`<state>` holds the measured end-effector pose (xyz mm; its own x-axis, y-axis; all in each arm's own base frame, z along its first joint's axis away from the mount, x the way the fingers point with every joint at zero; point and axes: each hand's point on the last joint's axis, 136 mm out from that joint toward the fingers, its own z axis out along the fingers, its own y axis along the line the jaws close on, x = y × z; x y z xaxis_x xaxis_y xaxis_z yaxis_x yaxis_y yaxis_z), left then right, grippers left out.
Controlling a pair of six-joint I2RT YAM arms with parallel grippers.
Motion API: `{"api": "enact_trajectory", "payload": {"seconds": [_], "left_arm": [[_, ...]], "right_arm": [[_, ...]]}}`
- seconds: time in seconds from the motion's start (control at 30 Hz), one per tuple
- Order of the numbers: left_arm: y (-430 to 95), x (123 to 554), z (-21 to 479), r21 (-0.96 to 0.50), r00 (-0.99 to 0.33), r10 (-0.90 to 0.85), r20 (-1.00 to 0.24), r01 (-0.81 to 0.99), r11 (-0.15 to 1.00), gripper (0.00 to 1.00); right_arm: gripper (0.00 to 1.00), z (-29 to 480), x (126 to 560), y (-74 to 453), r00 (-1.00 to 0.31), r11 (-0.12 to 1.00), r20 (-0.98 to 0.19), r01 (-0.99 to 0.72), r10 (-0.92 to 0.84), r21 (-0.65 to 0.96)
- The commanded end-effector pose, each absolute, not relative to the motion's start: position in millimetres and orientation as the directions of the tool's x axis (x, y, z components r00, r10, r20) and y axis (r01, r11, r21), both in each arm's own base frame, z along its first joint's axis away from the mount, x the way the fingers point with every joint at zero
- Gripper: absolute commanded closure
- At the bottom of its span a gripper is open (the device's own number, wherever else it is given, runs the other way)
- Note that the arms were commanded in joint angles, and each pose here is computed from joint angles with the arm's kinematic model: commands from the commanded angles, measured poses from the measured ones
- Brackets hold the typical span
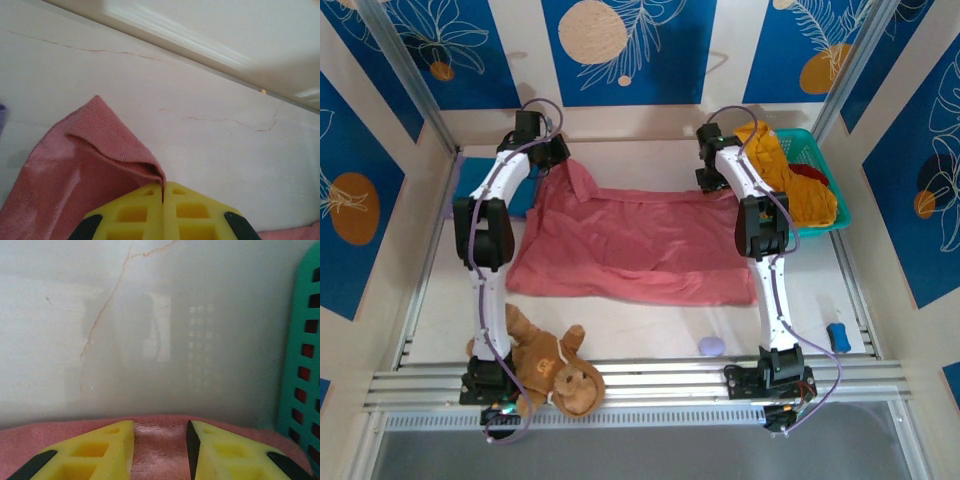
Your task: Fold and stack the t-shirts
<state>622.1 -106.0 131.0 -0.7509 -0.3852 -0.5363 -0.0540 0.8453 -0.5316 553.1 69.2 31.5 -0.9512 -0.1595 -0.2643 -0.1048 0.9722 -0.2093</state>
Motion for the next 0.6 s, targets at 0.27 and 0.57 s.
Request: {"api": "enact_trajectory", "payload": {"seconds": [0.27, 0.57], "left_arm": [[-104, 607, 146, -0.527, -0.757, -0.363, -0.544, -0.028, 0.849, 1.00], [-102, 603, 157, -0.523, -0.750, -0.358, -0.557, -0.019, 0.852, 1.00]], "right_arm": [[0.81, 14, 541, 81, -0.968, 0.984, -0.200, -0.128, -0.152, -0.127], [0.98, 41, 544, 83, -0.958, 0.984, -0.246, -0.118, -0.149, -0.135]]}}
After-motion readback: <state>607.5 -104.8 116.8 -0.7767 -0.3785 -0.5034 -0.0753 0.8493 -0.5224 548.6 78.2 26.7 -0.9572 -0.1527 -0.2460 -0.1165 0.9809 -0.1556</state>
